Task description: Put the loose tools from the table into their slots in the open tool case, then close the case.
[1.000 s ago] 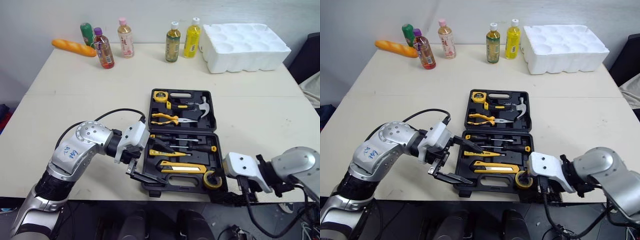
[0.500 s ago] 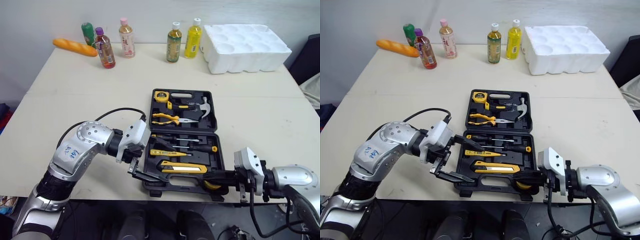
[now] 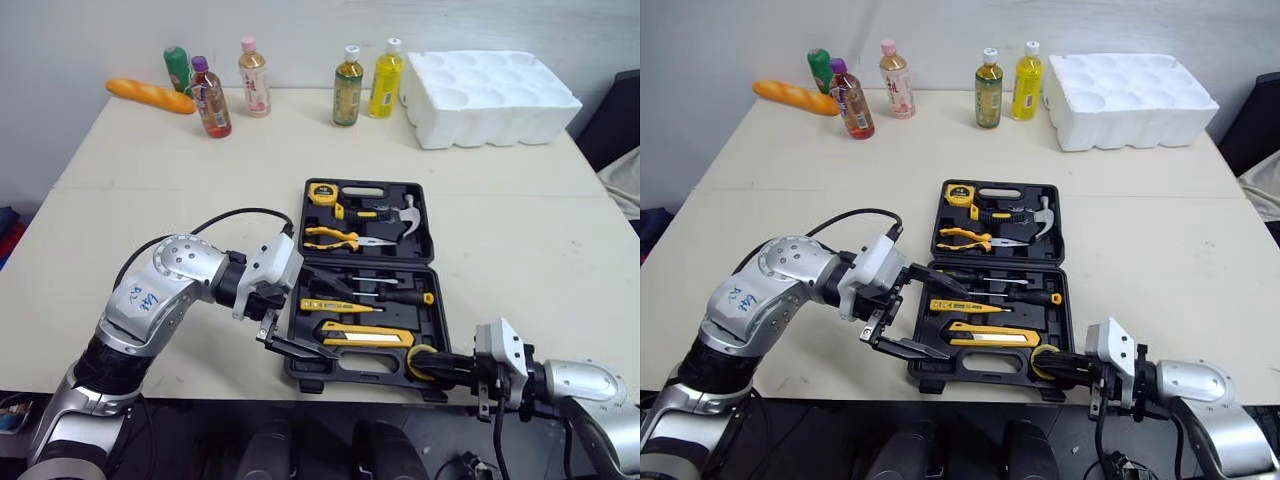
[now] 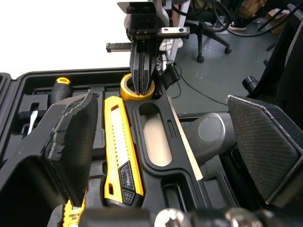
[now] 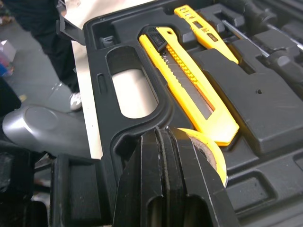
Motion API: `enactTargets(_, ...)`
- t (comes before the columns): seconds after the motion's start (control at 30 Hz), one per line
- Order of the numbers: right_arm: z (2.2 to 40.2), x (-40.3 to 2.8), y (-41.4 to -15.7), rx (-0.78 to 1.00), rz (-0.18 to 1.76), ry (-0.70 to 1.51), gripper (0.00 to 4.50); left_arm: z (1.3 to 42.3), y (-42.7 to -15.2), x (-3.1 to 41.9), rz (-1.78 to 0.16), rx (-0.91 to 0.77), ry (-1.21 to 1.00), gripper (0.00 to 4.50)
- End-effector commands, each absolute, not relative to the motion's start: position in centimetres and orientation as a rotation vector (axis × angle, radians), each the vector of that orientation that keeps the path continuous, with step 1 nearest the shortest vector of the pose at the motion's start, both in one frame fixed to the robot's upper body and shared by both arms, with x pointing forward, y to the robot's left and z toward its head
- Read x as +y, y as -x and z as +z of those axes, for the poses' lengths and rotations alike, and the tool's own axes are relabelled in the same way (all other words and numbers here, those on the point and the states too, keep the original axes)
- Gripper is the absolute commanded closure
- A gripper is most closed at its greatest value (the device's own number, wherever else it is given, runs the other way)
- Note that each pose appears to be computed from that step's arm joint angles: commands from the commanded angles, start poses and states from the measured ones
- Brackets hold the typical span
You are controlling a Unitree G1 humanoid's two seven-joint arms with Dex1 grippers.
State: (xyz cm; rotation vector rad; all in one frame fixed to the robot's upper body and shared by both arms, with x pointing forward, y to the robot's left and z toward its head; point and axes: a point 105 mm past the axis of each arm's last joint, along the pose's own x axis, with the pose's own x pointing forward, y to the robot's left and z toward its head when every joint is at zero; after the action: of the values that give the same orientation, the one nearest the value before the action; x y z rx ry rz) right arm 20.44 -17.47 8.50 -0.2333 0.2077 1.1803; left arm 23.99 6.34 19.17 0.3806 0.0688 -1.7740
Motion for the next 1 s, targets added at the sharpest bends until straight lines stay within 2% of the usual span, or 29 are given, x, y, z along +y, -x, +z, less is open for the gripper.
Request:
enactTargets(0.03, 5.4, -18.6, -19.4, 0.331, 1.131, 0.204, 4.47, 19.8, -24.0, 6.5, -1.774, 0.041, -0.408, 0.00)
enactTargets(0.43, 6.2, -17.6, -20.0, 0.315, 1.140, 0.154, 4.47, 19.8, -24.2, 6.4, -1.765, 0.041, -0.386, 0.00)
enactTargets(0.63, 11.2, -17.1, -20.6, 0.252, 1.164, 0.175, 4.47, 19.8, -24.6, 6.9, -1.710, 0.044, -0.354, 0.00)
enactTargets(0.83, 17.5, -20.3, -22.9, 0.247, 1.077, 0.271, 4.47, 19.1, -26.9, 10.8, -1.471, 0.098, -0.321, 0.00)
enactTargets(0.97, 17.7, -23.3, -25.0, 0.344, 0.972, 0.400, 4.47, 18.4, -29.4, 14.8, -1.281, 0.132, -0.316, 0.00)
enactTargets(1.0, 17.4, -24.1, -25.8, 0.370, 0.933, 0.422, 4.49, 18.2, -30.0, 15.5, -1.245, 0.136, -0.321, 0.24)
